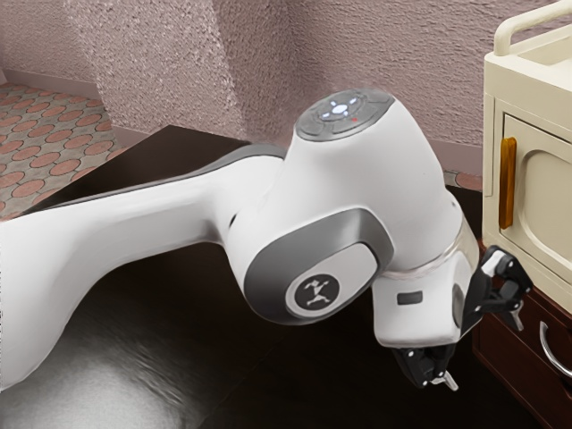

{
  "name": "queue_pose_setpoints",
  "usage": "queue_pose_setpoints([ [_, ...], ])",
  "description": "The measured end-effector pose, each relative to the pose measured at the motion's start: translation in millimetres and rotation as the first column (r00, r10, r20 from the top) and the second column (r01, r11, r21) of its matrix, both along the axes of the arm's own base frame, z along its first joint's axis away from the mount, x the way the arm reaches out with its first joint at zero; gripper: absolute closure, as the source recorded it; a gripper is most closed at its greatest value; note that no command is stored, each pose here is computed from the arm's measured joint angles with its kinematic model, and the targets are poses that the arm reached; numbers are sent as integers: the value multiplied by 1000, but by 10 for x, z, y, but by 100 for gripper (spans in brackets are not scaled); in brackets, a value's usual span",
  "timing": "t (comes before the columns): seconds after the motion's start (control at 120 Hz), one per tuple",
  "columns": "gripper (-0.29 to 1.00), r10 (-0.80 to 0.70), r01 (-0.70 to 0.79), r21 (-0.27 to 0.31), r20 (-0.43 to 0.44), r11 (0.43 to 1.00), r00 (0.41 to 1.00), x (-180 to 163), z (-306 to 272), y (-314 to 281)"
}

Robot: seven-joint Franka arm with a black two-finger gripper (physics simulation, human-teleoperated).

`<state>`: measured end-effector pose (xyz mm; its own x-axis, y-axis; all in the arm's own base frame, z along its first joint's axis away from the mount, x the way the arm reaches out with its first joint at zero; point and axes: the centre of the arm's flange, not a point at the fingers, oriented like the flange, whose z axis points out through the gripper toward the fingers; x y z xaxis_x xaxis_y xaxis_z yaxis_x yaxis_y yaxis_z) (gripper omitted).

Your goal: Pull the drawer handle with one arm to open the drawer

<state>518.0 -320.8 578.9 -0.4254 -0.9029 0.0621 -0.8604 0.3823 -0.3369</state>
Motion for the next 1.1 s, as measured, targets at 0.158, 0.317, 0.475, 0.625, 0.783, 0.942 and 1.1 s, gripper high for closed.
queue_pose_setpoints([
  [0.158,0,-58,58,-11,6,998,998,-54,-168,-306],
  [0.317,0,-76,77,-27,28,997,997,-31,-225,-407],
  [0.475,1,-75,76,-34,40,997,996,45,-285,-400],
  [0.625,8,-78,80,-40,55,996,995,61,-278,-409],
  [0.783,15,-82,84,-43,59,996,995,70,-295,-417],
  [0.942,18,-76,78,-41,57,996,995,104,-334,-384],
  [1.1,17,-68,70,-35,53,997,996,113,-368,-324],
])
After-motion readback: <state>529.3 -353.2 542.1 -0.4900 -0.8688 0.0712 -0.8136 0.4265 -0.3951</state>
